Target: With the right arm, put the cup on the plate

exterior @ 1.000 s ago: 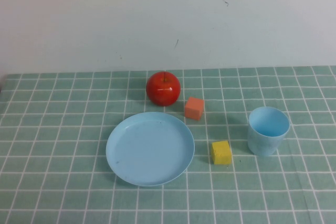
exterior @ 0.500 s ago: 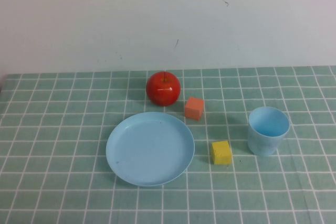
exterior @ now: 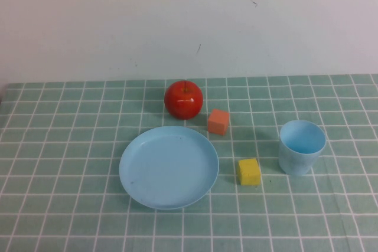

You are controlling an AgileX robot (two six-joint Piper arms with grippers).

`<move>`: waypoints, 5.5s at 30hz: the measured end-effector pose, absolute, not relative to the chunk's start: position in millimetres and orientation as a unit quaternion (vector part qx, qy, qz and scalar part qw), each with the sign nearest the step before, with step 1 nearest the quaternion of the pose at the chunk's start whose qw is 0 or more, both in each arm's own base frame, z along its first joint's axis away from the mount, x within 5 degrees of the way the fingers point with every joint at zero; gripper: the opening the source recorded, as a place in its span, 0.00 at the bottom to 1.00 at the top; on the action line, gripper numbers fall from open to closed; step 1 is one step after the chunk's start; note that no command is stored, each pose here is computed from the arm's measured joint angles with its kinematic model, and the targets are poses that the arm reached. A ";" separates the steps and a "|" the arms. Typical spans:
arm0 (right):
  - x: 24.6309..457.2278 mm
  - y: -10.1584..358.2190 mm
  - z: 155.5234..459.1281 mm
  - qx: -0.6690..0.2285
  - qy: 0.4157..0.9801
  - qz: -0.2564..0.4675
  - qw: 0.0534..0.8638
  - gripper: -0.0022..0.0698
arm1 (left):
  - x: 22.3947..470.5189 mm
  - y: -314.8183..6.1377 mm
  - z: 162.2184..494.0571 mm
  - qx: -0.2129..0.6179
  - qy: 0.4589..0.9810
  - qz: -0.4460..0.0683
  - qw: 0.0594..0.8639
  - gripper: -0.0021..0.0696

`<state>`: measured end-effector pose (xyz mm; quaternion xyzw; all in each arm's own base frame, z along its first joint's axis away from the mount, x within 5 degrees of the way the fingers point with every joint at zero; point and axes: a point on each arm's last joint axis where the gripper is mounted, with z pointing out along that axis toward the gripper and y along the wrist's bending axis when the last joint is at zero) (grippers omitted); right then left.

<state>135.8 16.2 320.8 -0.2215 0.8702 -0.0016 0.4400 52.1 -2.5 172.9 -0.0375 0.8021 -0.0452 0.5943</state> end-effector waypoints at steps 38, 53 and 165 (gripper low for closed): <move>353.2 78.3 269.4 -0.385 0.897 0.108 0.189 0.67 | 52.1 -2.5 172.9 -0.038 0.802 -0.045 0.594 0.03; 400.4 86.3 193.2 -0.376 0.911 0.114 0.123 0.63 | 52.1 -2.5 172.9 -0.038 0.802 -0.045 0.594 0.03; 255.4 23.5 343.2 -0.292 0.901 -0.159 0.278 0.03 | 52.1 -2.5 172.9 -0.038 0.802 -0.045 0.594 0.03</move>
